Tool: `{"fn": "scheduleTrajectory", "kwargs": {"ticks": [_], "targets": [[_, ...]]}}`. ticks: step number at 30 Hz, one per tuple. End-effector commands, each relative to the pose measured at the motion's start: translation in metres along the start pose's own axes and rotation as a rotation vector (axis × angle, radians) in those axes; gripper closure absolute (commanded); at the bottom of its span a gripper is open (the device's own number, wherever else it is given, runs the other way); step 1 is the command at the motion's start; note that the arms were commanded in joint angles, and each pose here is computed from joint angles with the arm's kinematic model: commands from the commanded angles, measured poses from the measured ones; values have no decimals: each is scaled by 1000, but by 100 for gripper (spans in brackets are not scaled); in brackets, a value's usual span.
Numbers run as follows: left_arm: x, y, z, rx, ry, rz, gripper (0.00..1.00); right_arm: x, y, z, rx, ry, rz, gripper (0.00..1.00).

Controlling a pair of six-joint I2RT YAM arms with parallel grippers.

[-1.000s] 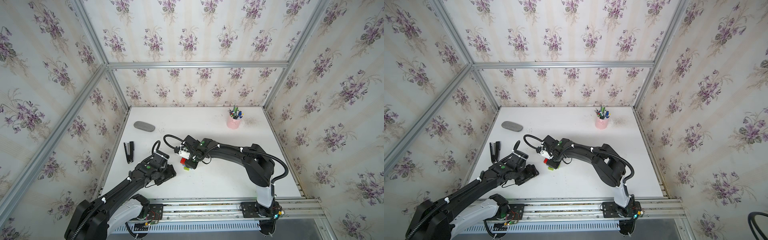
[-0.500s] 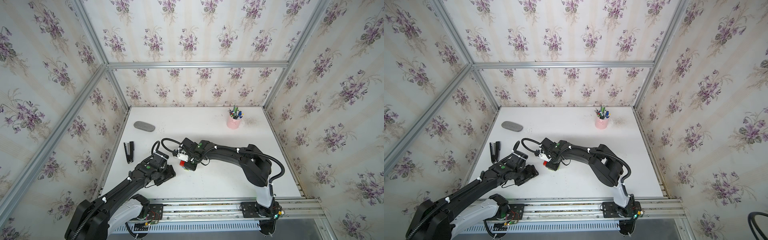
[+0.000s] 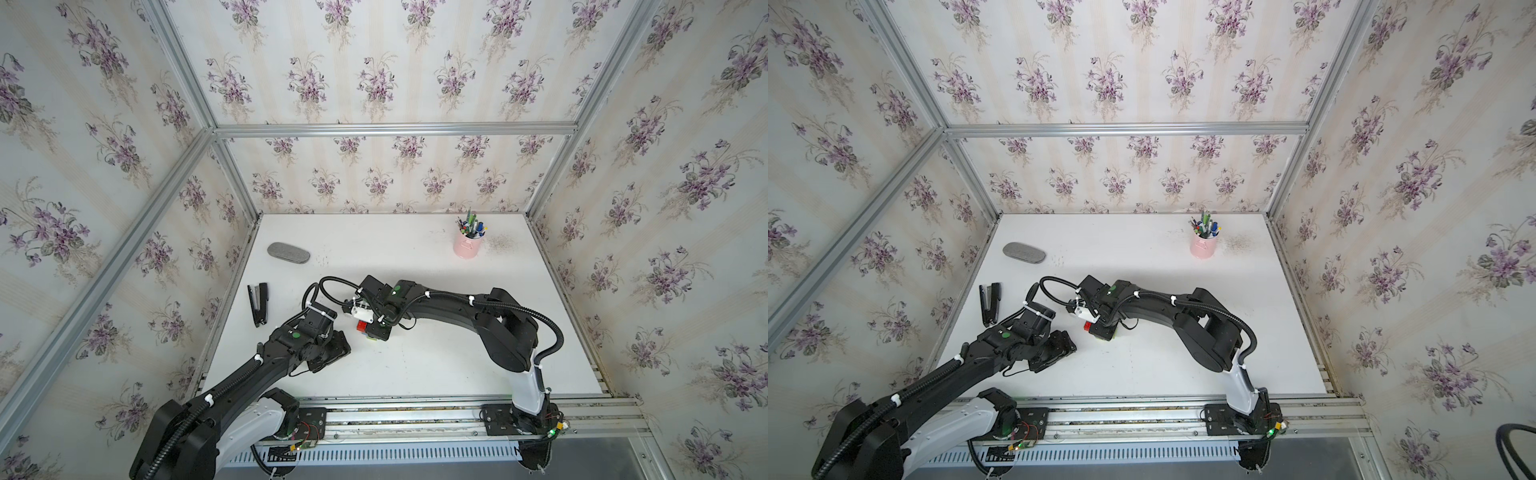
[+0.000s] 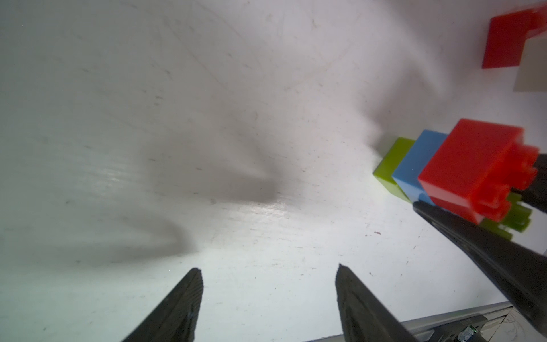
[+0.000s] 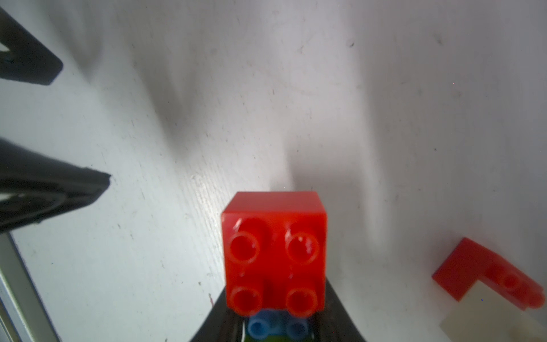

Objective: Assemble the letter y with lego
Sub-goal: Assemble the lego brick with the lego brick.

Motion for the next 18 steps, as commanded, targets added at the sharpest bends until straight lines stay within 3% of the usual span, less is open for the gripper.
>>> {"fn": "scheduleTrajectory", "kwargs": {"ticks": [1, 8, 18], "targets": [[1, -1, 1, 3, 5, 4, 28, 15, -10, -2, 15, 31, 97, 66], [2, -1, 2, 5, 9, 7, 28, 27, -28, 2, 0, 30, 191, 71], [1, -1, 3, 5, 14, 4, 28, 35, -39, 3, -7, 12, 237, 72]]}}
Point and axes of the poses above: each gripper's point midway between its finger pads, its own y axis back along the fingers, its own z axis along the line the jaws close on, x = y × z, the point moved 9 cm from there along y, back along the fingers, and after that the axes turned 15 degrees about -y, right-handed, at the moved point
